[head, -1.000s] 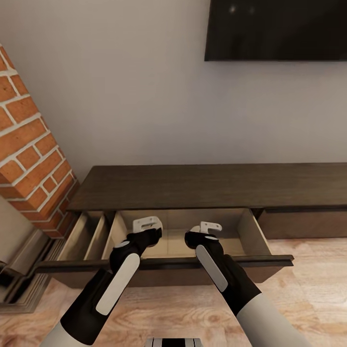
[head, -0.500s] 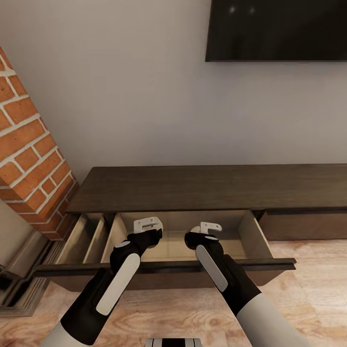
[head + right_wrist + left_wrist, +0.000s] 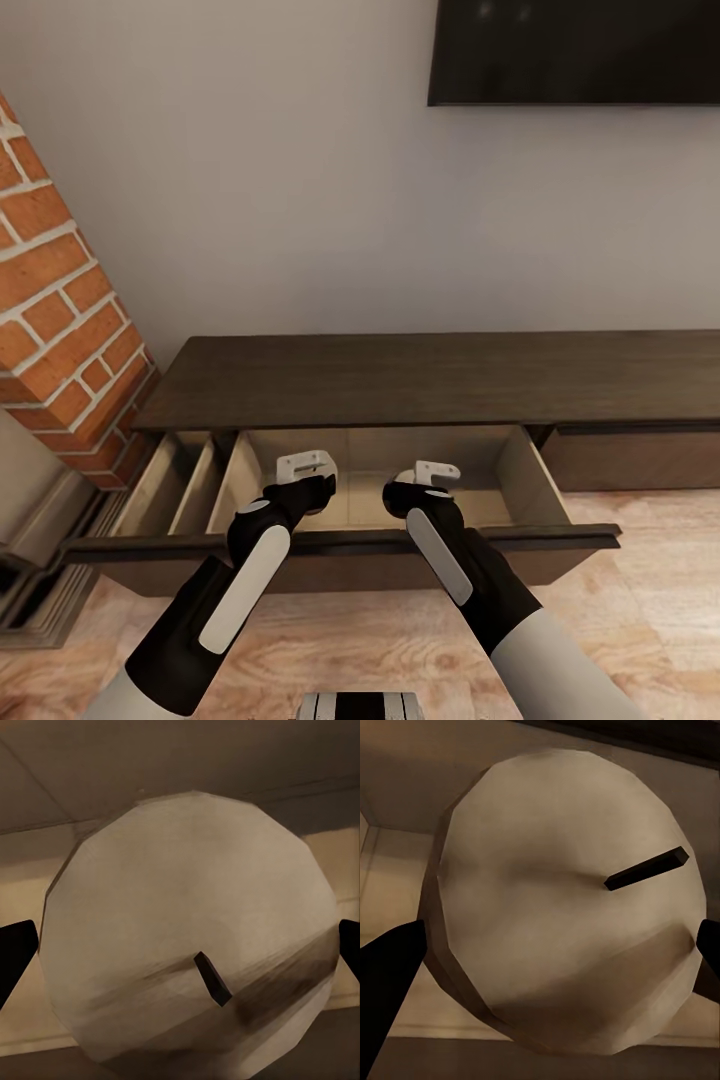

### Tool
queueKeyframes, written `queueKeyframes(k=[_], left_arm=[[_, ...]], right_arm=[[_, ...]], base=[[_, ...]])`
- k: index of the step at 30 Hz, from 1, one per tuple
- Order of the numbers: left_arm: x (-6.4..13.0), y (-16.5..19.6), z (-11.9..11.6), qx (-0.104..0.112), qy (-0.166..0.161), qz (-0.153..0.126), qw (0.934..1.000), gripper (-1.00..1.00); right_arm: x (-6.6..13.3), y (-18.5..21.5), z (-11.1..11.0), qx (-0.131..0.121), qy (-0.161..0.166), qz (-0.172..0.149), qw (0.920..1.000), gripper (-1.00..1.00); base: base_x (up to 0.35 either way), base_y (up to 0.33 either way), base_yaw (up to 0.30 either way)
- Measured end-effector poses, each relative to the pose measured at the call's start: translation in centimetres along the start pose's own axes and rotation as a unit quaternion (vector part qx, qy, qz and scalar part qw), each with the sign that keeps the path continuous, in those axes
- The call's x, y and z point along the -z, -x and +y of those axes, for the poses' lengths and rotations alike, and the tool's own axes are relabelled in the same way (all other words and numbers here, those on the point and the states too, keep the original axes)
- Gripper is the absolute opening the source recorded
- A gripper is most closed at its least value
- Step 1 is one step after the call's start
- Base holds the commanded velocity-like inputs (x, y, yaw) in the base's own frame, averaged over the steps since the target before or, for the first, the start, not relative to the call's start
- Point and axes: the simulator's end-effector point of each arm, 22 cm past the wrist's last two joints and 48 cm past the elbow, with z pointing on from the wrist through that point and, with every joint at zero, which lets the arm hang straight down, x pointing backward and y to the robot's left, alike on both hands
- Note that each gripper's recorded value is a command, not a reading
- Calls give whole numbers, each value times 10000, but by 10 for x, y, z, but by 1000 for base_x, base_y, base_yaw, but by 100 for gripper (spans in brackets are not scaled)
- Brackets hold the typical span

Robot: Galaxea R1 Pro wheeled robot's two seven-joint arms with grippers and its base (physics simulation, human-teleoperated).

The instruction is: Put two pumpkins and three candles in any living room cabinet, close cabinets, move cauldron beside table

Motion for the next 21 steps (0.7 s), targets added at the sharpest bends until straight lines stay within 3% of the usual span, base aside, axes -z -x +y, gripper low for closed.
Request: queueKeyframes(k=[8,21], left_arm=[[-9,-11,3,13,25,120,9999,-100],[-9,-11,3,16,25,119,9999,-100]], right_arm=[[-10,-12,-1,2,-17,121,9999,-100],[-10,-11,-2,7,-29,111,9999,-100]], base=[[0,0,0],[0,0,0]])
